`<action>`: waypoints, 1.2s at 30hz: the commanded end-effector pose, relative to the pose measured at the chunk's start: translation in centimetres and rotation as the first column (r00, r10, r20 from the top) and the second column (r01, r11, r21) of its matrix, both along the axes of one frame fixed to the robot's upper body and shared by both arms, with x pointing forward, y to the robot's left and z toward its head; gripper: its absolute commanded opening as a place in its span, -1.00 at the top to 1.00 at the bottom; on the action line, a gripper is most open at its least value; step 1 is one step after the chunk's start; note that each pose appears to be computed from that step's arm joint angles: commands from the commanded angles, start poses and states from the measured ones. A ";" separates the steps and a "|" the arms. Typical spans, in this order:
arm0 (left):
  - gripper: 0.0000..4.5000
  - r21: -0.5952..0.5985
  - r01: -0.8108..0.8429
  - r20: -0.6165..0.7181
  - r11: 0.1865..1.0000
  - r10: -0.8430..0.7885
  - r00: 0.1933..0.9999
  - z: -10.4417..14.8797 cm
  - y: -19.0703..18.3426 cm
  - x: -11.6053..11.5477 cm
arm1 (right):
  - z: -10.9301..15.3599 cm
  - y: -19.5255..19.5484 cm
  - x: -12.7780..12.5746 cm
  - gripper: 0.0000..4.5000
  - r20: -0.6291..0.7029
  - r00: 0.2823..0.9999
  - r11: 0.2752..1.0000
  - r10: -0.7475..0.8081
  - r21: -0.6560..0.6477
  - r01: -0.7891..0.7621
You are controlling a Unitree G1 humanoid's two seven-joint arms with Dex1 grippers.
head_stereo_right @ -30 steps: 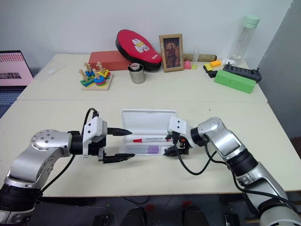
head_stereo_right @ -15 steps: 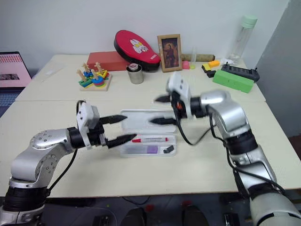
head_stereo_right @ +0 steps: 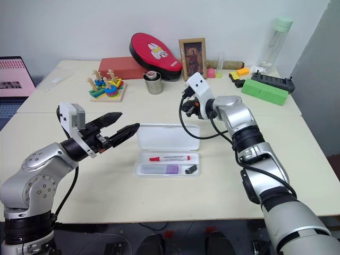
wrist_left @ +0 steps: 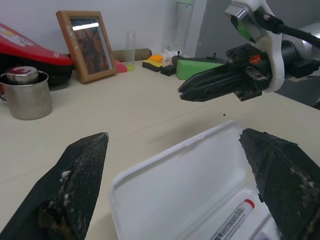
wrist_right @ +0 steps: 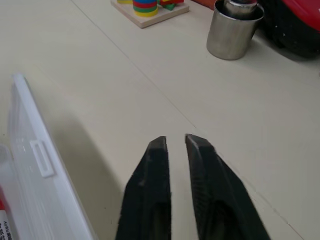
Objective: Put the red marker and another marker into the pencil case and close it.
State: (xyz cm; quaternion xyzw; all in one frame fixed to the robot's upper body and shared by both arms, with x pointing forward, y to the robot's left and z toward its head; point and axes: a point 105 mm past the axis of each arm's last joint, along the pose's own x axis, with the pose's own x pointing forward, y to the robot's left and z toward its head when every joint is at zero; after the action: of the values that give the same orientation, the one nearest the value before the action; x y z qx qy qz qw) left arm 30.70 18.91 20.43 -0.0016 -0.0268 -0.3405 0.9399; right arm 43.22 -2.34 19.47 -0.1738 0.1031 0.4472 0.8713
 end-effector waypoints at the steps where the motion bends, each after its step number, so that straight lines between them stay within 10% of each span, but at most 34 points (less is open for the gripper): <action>1: -1.00 0.018 0.029 0.037 0.999 -0.030 0.999 1.1 -0.4 -0.9 | 0.3 0.8 -1.0 0.99 0.026 0.995 0.994 0.097 -0.047 -0.096; 19: -1.00 0.120 0.287 -0.123 0.950 -0.273 0.954 -0.5 -0.8 -4.0 | -3.1 1.1 -10.6 0.99 -0.063 0.855 0.841 0.515 -0.158 -0.518; 36: -1.00 0.147 0.365 -0.191 0.919 -0.336 0.922 -1.5 -1.2 -4.8 | -9.7 0.3 -12.0 0.99 -0.141 0.869 0.779 0.474 -0.394 -0.488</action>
State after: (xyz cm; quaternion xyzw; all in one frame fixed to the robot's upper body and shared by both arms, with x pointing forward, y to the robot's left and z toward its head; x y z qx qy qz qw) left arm 26.13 18.01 18.20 0.0347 0.0908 -0.4964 0.8626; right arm 31.50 -1.55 11.35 -0.3645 0.1365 0.6267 0.6751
